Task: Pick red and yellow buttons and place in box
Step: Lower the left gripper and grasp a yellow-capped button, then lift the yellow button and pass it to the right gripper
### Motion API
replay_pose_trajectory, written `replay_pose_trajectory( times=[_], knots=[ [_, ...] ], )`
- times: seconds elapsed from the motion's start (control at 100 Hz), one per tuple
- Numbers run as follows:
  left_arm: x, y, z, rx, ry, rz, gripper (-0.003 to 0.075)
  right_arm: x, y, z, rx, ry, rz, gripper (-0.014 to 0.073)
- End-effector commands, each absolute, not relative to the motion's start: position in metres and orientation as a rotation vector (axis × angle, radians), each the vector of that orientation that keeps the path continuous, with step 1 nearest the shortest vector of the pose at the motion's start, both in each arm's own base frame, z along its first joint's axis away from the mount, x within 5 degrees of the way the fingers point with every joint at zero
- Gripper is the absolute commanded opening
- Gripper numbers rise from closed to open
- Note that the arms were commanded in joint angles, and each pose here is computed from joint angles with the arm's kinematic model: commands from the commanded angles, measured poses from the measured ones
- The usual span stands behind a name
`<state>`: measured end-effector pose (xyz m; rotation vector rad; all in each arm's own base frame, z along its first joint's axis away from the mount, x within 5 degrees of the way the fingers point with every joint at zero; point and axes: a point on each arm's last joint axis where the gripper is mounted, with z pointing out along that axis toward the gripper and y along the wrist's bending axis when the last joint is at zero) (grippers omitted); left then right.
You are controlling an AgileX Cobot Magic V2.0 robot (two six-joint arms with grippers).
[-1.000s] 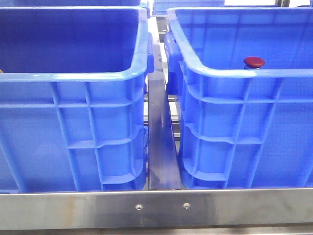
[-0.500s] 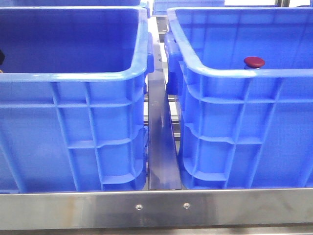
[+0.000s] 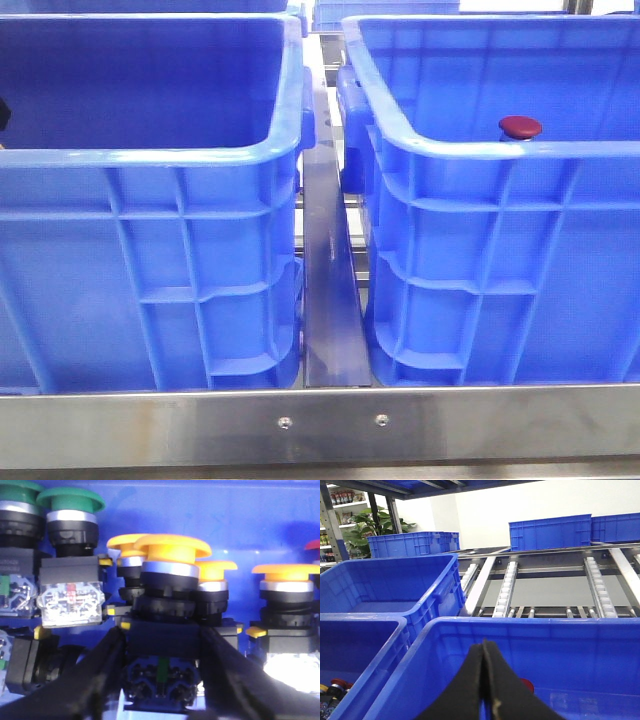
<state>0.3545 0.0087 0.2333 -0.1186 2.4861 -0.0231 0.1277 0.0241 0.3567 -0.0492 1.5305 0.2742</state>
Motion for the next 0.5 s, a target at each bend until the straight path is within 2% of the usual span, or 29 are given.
replay_pose_trajectory(
  times=[0.0,0.21,0.38,0.49],
  knots=[
    [0.354,0.009,0.267,-0.124,2.359,-0.030,0.0012,0.126,0.023,0.366,-0.046,1.500,0.268,-0.0067],
    [0.330,-0.004,0.309,-0.082,2.270,-0.055,0.0009,0.126,0.023,0.366,-0.046,1.500,0.268,-0.0067],
    [0.290,-0.024,0.338,-0.038,2.185,-0.139,0.0009,0.126,0.023,0.366,-0.046,1.500,0.268,-0.0067],
    [0.260,-0.038,0.346,0.021,2.147,-0.184,0.0009,0.126,0.023,0.366,-0.046,1.500,0.268,-0.0067]
  ],
)
